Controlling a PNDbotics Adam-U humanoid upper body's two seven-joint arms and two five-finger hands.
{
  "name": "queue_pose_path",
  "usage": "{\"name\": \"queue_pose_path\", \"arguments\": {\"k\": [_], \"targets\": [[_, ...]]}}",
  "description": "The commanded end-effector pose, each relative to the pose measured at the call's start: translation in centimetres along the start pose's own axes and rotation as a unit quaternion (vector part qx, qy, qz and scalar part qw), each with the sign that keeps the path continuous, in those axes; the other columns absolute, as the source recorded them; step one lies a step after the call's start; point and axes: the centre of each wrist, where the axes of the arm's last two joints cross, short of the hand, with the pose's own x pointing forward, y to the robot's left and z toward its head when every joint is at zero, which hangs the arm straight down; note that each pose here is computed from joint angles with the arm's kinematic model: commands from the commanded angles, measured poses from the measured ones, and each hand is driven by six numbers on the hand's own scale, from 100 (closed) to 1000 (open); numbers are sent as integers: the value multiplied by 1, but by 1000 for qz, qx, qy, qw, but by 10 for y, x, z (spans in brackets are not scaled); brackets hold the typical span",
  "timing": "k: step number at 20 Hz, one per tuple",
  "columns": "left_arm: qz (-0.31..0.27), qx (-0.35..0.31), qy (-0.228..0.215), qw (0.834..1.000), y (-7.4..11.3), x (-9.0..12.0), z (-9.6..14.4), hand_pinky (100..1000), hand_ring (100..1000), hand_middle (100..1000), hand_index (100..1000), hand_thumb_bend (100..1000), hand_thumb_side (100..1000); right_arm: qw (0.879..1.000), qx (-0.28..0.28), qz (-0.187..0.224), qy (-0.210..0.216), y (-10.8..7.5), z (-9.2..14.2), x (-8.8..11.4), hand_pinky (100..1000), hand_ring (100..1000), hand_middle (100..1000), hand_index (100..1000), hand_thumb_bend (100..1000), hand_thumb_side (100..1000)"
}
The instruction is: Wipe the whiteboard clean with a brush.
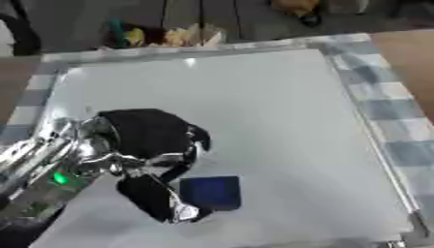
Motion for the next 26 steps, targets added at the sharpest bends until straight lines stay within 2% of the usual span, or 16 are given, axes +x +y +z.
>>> {"name": "queue_pose_path", "arguments": {"k": [1,9,20,26], "targets": [[-5,12,4,1000,8,-2,5,709,808,833,328,392,848,1000,-3,1,-17,-5,-8,4,776,812,755,803,100,900],[9,6,7,1000,5,-3,-2,628,743,819,310,400,813,1000,-4,0,-17,-5,-7,4,777,812,754,802,100,900],[23,11,11,1000,3,-3,-12,580,697,786,303,371,811,1000,-6,-2,-18,-4,-8,4,776,812,754,802,100,901],[29,11,11,999,-2,-4,-19,534,664,768,288,401,772,1000,-7,-3,-16,-4,-7,4,776,812,753,802,100,901]]}}
